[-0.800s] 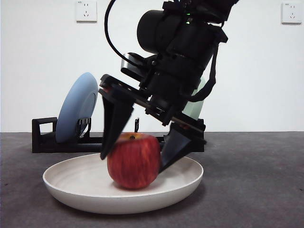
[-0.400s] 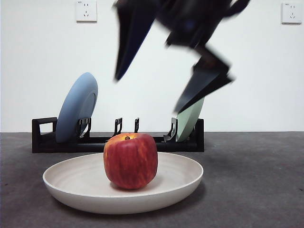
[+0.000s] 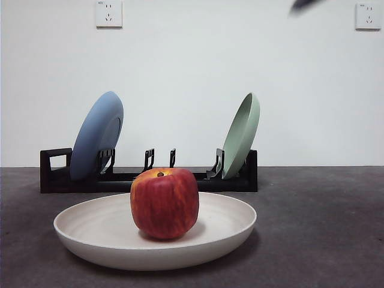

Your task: Take the yellow plate from the plate rack,put the plate on the table,take the apple from the table,put the apple in the plate

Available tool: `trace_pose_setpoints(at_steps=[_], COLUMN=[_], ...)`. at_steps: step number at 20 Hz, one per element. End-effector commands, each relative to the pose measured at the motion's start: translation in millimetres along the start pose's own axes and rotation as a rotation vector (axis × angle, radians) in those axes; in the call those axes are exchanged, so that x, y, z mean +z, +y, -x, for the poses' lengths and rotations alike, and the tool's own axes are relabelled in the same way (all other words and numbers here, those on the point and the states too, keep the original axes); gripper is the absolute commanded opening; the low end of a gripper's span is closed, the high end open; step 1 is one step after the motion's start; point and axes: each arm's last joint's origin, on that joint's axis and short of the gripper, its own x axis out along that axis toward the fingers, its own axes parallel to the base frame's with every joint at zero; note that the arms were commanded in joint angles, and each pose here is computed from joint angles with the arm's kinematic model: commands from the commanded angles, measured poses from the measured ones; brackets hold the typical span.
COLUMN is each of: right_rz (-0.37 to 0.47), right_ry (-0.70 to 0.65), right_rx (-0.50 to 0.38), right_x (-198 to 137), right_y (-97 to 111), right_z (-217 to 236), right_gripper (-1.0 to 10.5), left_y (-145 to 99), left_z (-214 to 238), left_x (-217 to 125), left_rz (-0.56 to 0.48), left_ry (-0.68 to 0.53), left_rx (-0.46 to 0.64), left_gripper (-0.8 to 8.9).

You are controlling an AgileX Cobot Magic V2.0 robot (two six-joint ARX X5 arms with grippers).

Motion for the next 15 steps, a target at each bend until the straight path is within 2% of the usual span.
trace_pose_setpoints(at_steps=[1,5,7,10,15], right_rz=[0.030,0.044,0.046,0.044,0.035], right_ry=[-0.098,-0.205,-0.236,-0.277,-0.314], right_rx=[-0.046,-0.097,-0.114,-0.165,-0.253], right_x=[-2.2,-4.3,-4.0,-2.4,-0.2], right_y=[4.3,8.6,9.9,10.6,9.4], right_z=[23.4,48.5,55.9,63.5,67.7], right_gripper=[0.0,0.0,0.0,0.0,0.0], left_y=[0.3,0.3,1.2,3.7,6.4], left_z=[0.2,-0.5,-0.8,-2.9,-3.0], left_x=[-0.6,0.1,0.5,5.7,23.9], left_rz=[-0.003,0.001,0.006,0.012,0.038], left_ry=[-0.005,-0.004,-0.009,-0.056,-0.240], left_rx=[0.004,0.009,0.046,0.167,0.358], left_gripper=[-0.04,-0.04,-0.04,-0.04,-0.04])
